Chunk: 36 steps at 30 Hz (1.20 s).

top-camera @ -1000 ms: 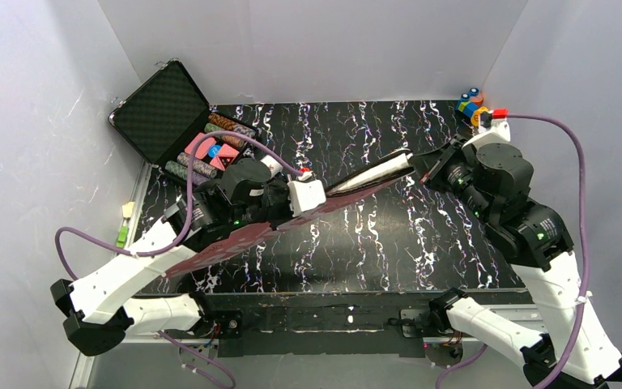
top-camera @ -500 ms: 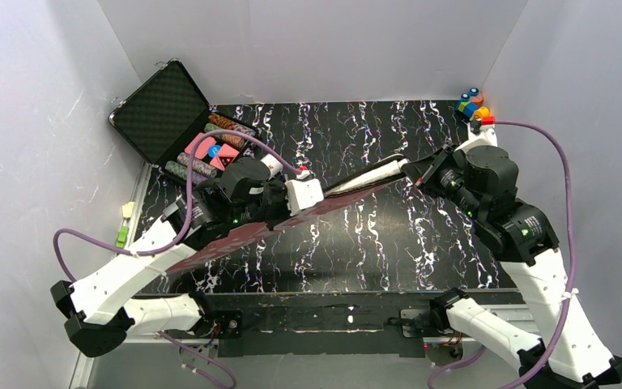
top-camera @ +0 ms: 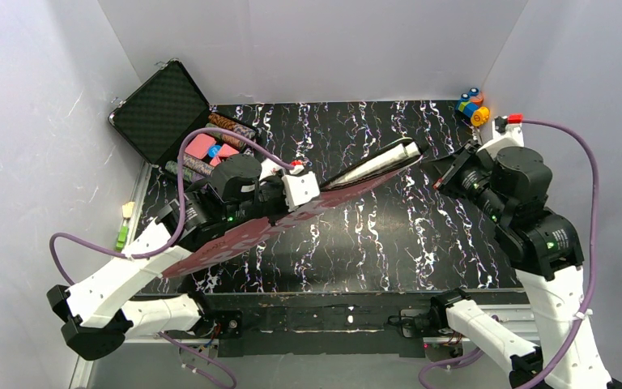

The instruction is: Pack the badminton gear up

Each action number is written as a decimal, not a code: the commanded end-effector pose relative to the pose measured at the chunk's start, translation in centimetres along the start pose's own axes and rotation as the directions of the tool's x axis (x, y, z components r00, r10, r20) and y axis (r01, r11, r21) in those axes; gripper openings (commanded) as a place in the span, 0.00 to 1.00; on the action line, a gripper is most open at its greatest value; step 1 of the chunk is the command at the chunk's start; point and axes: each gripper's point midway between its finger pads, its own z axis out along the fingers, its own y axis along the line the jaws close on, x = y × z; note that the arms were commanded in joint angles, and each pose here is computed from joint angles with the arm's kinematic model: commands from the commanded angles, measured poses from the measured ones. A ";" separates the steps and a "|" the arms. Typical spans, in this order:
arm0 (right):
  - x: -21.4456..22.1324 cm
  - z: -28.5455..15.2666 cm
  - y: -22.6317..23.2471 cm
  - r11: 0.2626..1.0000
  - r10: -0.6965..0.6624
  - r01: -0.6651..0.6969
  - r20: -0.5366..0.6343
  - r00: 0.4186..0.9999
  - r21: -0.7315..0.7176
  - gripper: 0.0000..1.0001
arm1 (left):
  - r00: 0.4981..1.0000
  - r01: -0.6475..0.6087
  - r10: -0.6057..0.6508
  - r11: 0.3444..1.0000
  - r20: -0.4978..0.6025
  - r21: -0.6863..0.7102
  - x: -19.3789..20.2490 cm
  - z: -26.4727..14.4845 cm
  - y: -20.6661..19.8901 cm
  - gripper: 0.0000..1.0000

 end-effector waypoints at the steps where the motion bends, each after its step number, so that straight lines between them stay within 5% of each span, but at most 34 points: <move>1: -3.0 -1.6 2.2 0.997 -0.033 0.040 0.096 0.995 -0.071 0.01 | 0.993 -0.024 0.029 0.998 0.113 -0.052 -2.9 -1.6 1.3 0.00; 27: -2.2 1.7 3.9 0.988 -0.018 0.023 0.039 0.999 -0.155 0.01 | 0.993 -0.027 0.028 1.000 0.113 -0.013 -2.6 -1.6 0.5 0.00; 36: -5.0 -0.9 3.3 0.993 -0.068 0.081 0.150 0.986 -0.084 0.01 | 0.995 -0.028 0.028 1.000 0.096 -0.007 -1.8 -1.3 0.3 0.00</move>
